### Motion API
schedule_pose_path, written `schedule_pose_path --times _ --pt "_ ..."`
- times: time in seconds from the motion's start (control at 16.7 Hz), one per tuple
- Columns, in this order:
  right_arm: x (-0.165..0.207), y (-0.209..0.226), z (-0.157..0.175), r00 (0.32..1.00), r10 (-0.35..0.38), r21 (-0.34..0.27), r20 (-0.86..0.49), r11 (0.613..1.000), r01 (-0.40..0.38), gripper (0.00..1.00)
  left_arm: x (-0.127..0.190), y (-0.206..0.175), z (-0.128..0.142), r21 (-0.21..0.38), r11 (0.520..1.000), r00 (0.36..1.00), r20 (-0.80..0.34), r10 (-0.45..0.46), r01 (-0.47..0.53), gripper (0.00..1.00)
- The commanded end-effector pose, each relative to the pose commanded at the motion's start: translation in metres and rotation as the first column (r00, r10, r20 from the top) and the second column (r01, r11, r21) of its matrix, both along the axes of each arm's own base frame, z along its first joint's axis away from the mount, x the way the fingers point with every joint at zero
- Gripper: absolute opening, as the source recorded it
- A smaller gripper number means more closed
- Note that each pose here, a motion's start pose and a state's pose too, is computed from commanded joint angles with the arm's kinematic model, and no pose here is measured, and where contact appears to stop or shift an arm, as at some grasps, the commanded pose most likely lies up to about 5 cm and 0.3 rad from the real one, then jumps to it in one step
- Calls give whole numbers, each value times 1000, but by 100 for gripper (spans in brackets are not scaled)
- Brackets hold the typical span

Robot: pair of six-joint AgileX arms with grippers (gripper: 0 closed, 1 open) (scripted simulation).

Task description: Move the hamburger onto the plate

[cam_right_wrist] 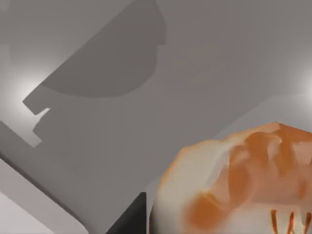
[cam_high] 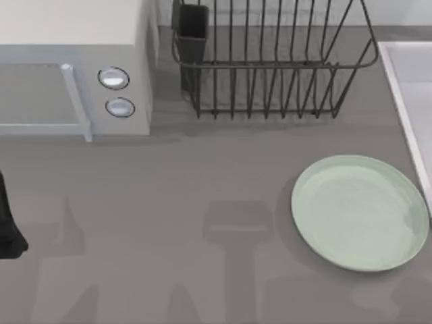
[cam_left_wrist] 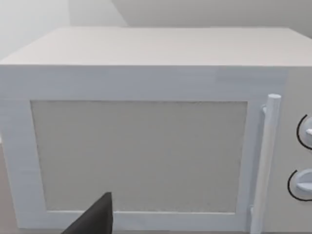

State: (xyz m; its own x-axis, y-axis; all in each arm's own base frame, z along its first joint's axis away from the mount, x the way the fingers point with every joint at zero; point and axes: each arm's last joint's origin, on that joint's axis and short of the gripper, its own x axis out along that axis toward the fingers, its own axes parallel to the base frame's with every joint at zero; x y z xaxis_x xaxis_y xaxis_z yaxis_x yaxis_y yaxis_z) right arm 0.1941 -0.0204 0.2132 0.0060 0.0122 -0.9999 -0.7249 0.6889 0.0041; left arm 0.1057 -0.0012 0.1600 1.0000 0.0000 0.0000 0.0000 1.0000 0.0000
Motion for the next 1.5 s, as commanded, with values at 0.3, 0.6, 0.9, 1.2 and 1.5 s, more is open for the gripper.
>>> schedule_pose_path --times 0.3,0.6,0.9,1.2,1.5 --pt "25 12 4 996 -87 -3 -18 996 87 0 0 0 0 0 1000 1000 0 0 0 100" --pt "71 48 1 956 -290 -22 -45 957 290 0 0 0 0 0 1000 1000 0 0 0 100" --pt "111 100 -12 827 -561 -50 -44 828 559 0 0 0 0 0 1000 1000 0 0 0 100" --pt "132 145 -18 726 -687 -15 -3 726 687 0 0 0 0 0 1000 1000 0 0 0 100" --pt "135 152 -18 712 -702 -2 4 712 702 0 0 0 0 0 1000 1000 0 0 0 100"
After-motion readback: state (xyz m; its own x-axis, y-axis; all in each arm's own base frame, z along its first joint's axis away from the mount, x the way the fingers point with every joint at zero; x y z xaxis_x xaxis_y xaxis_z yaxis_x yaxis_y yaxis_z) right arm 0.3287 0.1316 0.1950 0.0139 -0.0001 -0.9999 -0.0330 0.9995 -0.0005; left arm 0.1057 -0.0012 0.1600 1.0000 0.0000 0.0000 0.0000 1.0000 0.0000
